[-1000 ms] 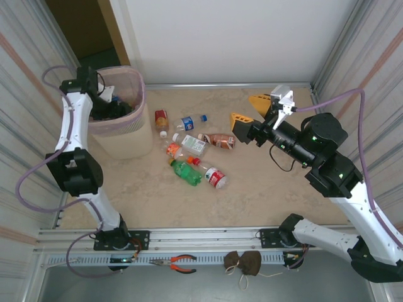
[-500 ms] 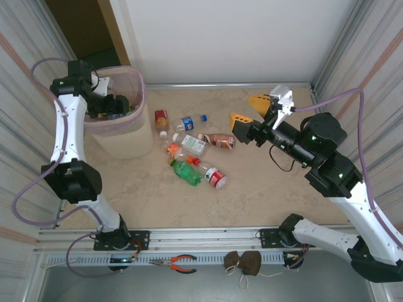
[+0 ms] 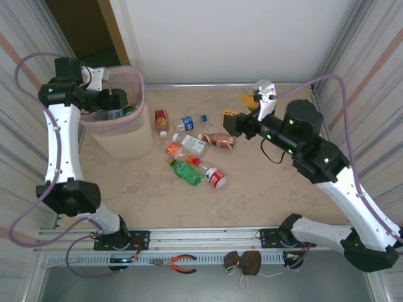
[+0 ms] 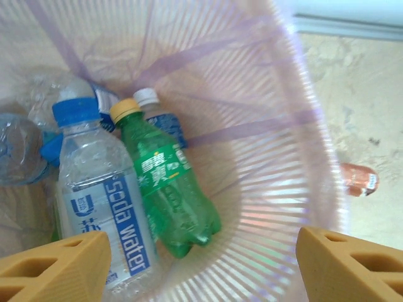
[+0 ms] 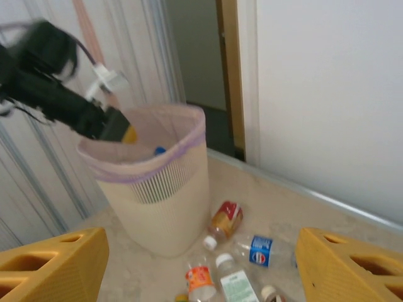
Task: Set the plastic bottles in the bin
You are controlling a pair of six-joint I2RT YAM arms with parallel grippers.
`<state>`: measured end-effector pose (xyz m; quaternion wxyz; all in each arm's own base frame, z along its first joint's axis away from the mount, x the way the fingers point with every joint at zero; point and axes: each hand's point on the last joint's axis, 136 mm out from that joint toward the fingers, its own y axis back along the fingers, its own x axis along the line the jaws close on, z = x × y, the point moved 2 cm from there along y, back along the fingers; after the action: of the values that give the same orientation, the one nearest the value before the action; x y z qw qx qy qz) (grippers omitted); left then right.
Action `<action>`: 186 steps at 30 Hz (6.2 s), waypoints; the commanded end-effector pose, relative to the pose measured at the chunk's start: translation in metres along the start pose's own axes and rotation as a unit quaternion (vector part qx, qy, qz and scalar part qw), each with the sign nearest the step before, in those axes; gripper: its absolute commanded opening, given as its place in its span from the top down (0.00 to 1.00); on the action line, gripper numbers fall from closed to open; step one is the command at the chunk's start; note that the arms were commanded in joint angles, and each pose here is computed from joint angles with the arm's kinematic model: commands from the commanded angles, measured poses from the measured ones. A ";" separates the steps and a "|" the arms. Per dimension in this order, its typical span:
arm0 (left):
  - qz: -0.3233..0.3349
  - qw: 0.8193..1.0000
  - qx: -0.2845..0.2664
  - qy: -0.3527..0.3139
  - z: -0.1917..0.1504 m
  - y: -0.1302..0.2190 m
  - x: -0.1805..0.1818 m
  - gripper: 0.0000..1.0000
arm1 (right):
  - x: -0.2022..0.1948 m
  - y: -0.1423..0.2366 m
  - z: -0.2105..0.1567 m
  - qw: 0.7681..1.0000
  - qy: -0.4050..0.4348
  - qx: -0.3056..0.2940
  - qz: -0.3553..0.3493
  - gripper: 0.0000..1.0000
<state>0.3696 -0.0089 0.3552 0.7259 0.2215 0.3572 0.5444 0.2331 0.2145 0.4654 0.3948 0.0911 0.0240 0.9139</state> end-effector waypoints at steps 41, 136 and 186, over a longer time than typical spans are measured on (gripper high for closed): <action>-0.169 0.979 -0.115 0.013 -0.021 0.043 -0.064 0.25 | -0.031 -0.129 -0.370 0.796 -0.051 0.602 -0.037 0.30; -0.541 0.762 -0.194 -0.298 -0.089 0.070 -0.311 0.12 | 0.051 -0.040 0.017 0.964 -0.165 -0.085 0.188 0.39; -0.318 0.891 -0.249 -0.206 -0.015 0.055 -0.254 0.44 | 0.011 0.037 0.028 0.984 -0.106 -0.136 0.049 0.18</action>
<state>0.2720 -0.2589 0.4341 0.9711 0.0287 0.0997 0.2148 0.1986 0.2071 0.5053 0.3224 0.1461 -0.1552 0.9223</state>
